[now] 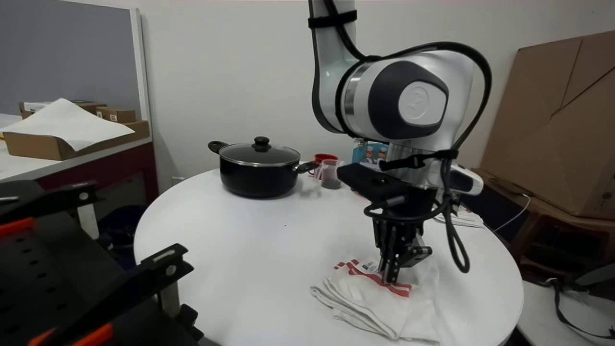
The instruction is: Use the towel to wipe the table
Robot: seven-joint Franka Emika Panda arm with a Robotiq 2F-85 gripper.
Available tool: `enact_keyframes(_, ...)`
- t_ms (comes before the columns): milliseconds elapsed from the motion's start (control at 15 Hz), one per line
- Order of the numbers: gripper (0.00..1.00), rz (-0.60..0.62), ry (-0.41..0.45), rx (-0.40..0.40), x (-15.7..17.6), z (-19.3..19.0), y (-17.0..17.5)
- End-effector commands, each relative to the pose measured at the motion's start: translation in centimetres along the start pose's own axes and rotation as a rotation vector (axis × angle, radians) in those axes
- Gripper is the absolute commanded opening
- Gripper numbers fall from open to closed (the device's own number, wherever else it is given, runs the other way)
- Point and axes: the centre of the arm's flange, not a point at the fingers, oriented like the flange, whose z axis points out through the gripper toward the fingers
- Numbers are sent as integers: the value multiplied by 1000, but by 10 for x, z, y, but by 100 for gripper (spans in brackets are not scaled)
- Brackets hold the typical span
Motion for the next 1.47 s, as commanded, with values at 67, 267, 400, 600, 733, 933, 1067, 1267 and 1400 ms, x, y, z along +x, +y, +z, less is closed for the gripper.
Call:
enact_keyframes(67, 4, -124, -78, 36, -24, 36, -59)
enact_keyframes(267, 4, -232, -48, 99, -46, 10, -96)
enact_keyframes(400, 4, -307, -27, 155, -63, -12, -117)
enact_keyframes(600, 4, -424, -5, 211, -89, -39, -141)
enact_keyframes(733, 4, -503, 14, 225, -107, -55, -150)
enact_keyframes(933, 4, -594, 26, 226, -125, -64, -156)
enact_keyframes(1067, 4, -594, 20, 212, -123, -58, -150)
enact_keyframes(1267, 4, -503, 19, 159, -93, -39, -119)
enact_keyframes(1400, 4, -439, 26, 117, -68, -28, -89)
